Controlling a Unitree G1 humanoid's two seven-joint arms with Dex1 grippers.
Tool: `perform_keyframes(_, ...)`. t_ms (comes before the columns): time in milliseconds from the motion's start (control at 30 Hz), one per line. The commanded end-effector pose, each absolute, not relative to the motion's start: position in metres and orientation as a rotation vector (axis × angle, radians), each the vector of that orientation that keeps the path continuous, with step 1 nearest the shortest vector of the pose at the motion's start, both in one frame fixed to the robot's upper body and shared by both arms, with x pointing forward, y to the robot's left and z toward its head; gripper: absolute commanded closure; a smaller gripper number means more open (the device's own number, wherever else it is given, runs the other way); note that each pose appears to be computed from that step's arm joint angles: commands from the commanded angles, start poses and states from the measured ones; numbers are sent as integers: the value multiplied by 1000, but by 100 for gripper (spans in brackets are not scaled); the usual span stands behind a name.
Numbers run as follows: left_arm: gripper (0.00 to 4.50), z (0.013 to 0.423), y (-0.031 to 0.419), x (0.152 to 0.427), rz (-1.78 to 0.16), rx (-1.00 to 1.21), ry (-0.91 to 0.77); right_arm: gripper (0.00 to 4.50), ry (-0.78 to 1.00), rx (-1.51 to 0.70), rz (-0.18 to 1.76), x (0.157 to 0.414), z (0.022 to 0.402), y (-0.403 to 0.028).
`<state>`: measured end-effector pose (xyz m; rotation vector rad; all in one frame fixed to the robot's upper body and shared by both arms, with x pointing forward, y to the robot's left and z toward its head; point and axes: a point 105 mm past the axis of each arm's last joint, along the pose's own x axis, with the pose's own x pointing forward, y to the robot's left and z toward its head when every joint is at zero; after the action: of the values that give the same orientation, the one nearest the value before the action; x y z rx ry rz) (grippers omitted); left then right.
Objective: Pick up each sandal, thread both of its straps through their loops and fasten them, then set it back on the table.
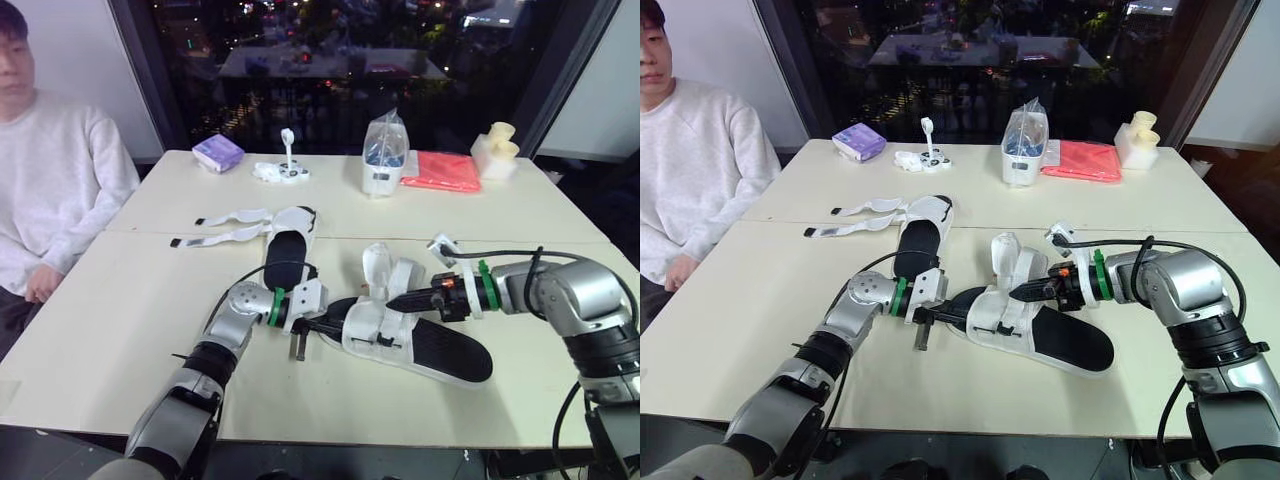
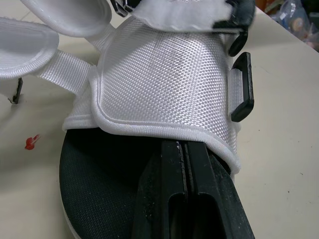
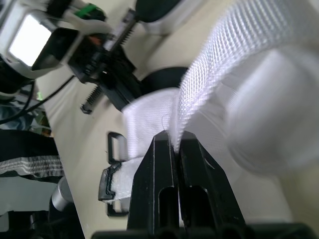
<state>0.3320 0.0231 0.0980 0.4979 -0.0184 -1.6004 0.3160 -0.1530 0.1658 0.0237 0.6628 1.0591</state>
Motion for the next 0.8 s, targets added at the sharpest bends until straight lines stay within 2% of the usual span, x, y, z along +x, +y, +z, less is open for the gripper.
perform_keyframes(33,450,91,19,327,-1623,497,3,445,630,-24,1051,317,170,-156)
perform_keyframes(433,450,91,16,325,-1631,495,1,445,593,-71,1006,326,176,-172)
perform_keyframes(800,450,90,18,325,-1624,490,4,445,566,-132,1066,320,185,-168)
